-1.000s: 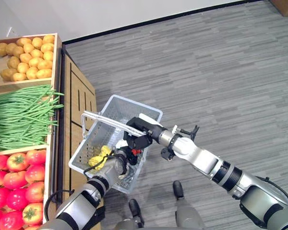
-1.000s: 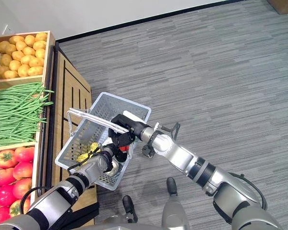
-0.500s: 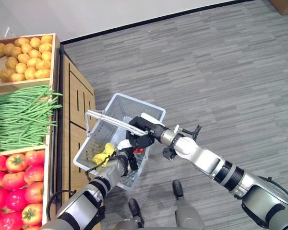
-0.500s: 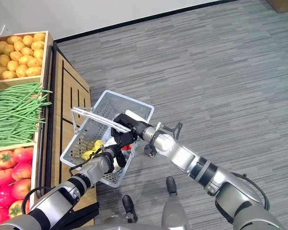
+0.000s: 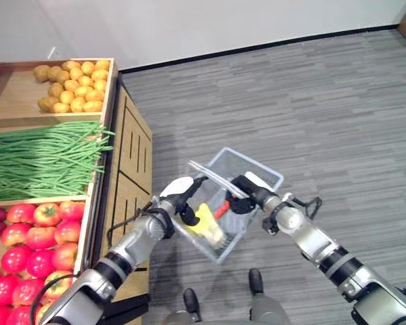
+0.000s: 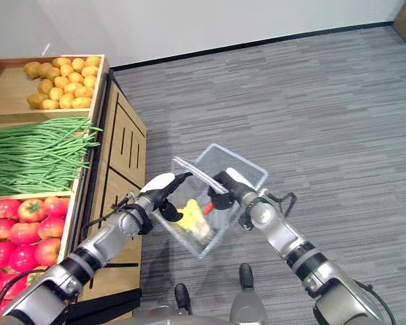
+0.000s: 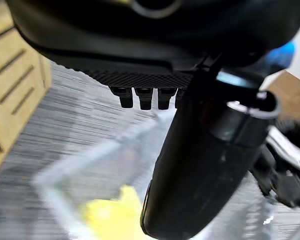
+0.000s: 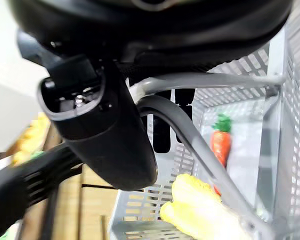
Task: Get the vegetables into the basket
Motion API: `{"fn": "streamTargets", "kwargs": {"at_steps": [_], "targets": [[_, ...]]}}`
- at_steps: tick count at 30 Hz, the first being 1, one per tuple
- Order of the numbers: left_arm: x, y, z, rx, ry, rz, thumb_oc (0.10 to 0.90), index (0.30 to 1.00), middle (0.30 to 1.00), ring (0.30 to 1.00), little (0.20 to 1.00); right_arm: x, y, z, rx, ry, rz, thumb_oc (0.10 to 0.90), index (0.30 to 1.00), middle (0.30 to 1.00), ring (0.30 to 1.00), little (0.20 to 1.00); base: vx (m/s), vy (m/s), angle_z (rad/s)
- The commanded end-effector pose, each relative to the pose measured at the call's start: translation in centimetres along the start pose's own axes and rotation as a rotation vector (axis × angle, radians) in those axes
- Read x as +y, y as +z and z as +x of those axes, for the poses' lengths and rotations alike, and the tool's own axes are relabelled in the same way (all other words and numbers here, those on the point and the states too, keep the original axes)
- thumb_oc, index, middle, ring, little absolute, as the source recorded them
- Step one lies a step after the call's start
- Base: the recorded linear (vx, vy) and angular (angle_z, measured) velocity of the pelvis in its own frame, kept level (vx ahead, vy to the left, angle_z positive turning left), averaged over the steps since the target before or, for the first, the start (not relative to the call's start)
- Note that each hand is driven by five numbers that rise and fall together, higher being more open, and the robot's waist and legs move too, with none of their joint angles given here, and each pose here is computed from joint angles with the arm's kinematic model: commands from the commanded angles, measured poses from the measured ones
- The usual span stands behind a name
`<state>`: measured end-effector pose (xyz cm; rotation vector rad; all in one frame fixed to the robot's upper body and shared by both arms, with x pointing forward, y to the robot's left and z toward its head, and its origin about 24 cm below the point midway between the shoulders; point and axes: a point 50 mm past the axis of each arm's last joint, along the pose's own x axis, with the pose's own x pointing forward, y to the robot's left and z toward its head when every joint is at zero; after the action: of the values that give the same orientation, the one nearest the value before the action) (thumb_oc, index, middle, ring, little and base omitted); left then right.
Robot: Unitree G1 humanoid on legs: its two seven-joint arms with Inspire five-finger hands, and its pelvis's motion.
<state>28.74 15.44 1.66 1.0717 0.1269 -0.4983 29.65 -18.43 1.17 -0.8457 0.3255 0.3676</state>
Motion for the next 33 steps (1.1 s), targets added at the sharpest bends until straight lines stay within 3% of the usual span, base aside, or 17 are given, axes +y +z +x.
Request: {"fn": "streamTargets", "kwargs": {"at_steps": [1,5,10,11,19,21,22,33], "targets": [[1.8,-0.1,-0.2,-0.044,0.017,0.011,0.9,1.0,1.0,1.0,1.0,-2.5,3.5,0.3,-0.195,-0.149,-0.007,0.4,0.3,0.3,0.3,0.3,0.0,0.0,0.0],[1.8,-2.8,-1.9,0.043,0.018,-0.04,0.9,1.0,1.0,1.0,1.0,-1.9,-3.2,-0.7,0.061,-0.187,0.017,0.4,0.3,0.3,0.3,0.3,-0.01,-0.011,0.03],[0.3,-5.6,-3.4,0.165,-0.002,-0.1,0.9,1.0,1.0,1.0,1.0,-0.8,-7.6,-2.6,0.219,-0.196,0.071,0.4,0.3,0.3,0.3,0.3,0.0,0.0,0.06],[-1.3,-7.4,-4.2,0.256,-0.025,-0.141,0.9,1.0,1.0,1.0,1.0,0.0,-9.8,-3.7,0.304,-0.2,0.109,0.4,0.3,0.3,0.3,0.3,0.0,0.014,0.04],[-5.7,-11.4,-6.4,0.496,-0.078,-0.264,0.9,1.0,1.0,1.0,1.0,2.4,-14.8,-6.8,0.53,-0.183,0.165,0.4,0.3,0.3,0.3,0.3,0.0,0.003,0.01],[-8.2,-13.1,-7.8,0.628,-0.115,-0.316,0.9,1.0,1.0,1.0,1.0,2.9,-16.4,-8.1,0.603,-0.145,0.078,0.4,0.3,0.3,0.3,0.3,0.0,0.0,0.0],[-10.2,-14.2,-9.1,0.732,-0.145,-0.36,0.9,1.0,1.0,1.0,1.0,4.0,-17.3,-9.0,0.653,-0.141,0.132,0.4,0.3,0.3,0.3,0.3,0.0,0.0,0.0],[-17.7,-14.9,-14.1,1.039,-0.291,-0.548,0.9,1.0,1.0,1.0,1.0,10.8,-20.1,-12.9,0.865,-0.015,0.312,0.4,0.3,0.3,0.3,0.3,-0.01,0.005,-0.05]]}}
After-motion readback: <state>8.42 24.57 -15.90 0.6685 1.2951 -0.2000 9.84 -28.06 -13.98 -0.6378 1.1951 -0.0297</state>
